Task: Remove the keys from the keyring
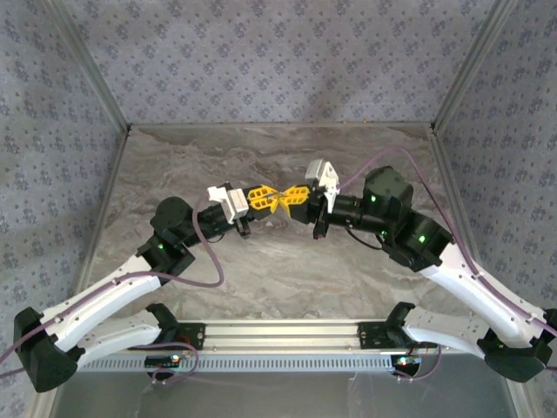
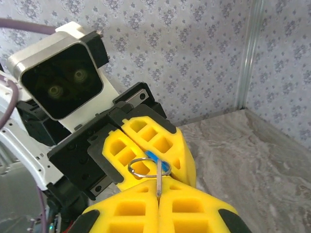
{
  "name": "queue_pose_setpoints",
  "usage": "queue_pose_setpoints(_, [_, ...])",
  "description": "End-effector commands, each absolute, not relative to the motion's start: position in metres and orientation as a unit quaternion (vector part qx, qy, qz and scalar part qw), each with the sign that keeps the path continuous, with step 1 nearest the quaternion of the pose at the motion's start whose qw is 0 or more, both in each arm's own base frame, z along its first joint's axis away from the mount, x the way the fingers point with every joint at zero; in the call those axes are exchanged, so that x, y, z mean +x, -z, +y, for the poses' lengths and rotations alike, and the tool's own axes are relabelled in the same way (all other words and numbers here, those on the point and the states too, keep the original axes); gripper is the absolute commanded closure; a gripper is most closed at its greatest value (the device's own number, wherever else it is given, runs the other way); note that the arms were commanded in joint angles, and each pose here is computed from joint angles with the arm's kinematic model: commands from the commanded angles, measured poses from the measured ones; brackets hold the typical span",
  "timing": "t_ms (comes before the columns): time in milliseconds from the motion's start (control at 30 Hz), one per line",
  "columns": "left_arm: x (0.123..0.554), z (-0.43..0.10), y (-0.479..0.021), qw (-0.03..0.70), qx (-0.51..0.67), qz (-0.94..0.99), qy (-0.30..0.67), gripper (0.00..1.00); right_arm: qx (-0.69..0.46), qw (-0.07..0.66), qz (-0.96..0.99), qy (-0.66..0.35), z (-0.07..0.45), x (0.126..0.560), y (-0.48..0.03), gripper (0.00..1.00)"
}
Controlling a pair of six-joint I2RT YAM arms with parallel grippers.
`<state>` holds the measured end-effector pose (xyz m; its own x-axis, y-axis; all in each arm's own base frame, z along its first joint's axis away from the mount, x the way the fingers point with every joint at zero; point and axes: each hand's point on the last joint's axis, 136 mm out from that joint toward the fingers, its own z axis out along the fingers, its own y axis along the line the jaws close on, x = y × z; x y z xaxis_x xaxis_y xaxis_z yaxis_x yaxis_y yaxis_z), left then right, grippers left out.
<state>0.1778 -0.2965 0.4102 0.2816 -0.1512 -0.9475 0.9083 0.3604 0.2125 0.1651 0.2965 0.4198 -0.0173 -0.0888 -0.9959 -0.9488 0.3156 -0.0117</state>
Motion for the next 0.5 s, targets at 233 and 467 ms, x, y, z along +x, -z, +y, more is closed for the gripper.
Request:
queue_pose_setpoints(233, [0.177,-0.287,-0.428,0.667,0.370,0.470,0.444,1.00,-0.489,0.660,0.513,-0.247,0.292,0.153,-0.412,1.00])
queue_pose_setpoints(467, [0.171,-0.288,-0.428,0.649,0.372,0.467,0.472,1.00,-0.511,0.686,0.482,-0.188,0.292,0.151,-0.405,1.00])
